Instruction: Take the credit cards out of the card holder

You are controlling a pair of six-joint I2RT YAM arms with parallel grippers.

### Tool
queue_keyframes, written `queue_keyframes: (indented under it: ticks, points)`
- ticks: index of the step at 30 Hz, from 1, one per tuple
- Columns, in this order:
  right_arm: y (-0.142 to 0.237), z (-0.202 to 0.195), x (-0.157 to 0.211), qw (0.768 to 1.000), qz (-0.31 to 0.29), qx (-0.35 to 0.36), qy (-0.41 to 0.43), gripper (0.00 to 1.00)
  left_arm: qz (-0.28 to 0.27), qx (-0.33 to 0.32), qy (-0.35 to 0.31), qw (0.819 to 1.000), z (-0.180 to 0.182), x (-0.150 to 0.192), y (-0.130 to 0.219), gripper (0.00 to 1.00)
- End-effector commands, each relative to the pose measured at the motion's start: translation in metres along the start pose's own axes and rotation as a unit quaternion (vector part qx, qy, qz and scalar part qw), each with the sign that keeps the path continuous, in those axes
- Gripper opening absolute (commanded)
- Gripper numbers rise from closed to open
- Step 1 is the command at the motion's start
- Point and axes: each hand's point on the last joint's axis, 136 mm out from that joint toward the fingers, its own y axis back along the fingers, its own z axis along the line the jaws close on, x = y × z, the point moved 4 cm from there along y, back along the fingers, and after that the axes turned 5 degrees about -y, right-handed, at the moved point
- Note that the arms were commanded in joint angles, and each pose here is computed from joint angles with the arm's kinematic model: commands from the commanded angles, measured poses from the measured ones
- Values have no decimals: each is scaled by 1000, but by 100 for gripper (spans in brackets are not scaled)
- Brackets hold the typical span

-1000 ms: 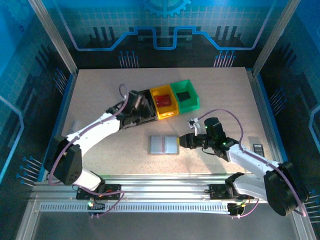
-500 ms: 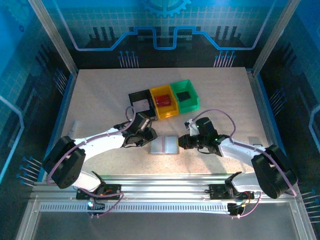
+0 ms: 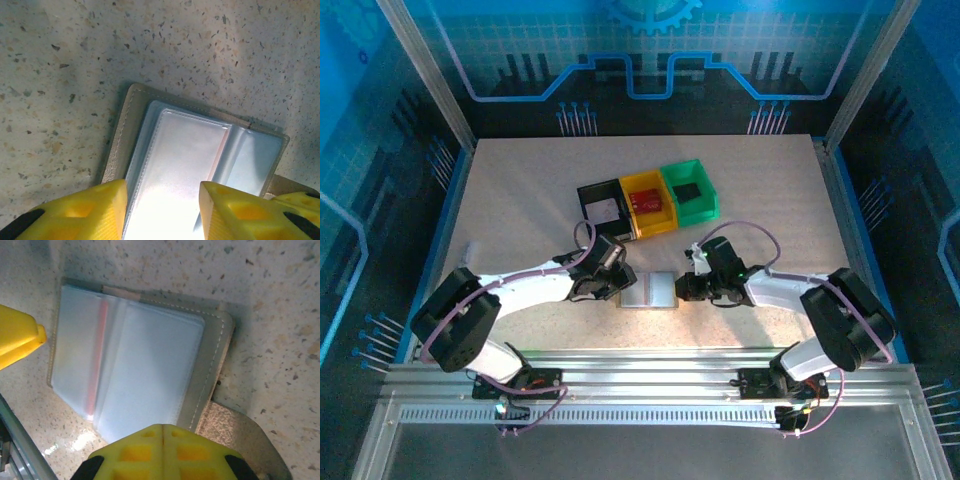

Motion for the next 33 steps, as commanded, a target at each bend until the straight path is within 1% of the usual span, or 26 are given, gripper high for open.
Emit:
queue_keyframes:
  ticks: [1, 5, 11, 18, 33]
  points:
    - [-6, 8, -4, 1000, -1, -7, 6, 0, 10, 1, 1, 1000, 0, 5, -5, 43]
    - [-8, 2, -2, 1000, -2, 5, 1, 0, 13, 0, 5, 1000, 3, 8, -9, 42]
    - [-16, -5, 2, 1000, 7, 12, -10, 0, 15, 10, 5, 1000, -2, 10, -12, 43]
    - [-18, -6, 3, 1000, 9, 9, -14, 0, 21, 10, 2, 1000, -3, 11, -14, 43]
    - [-23, -6, 6, 1000, 17, -7, -21, 0, 28, 74, 4, 997, -36, 8, -15, 43]
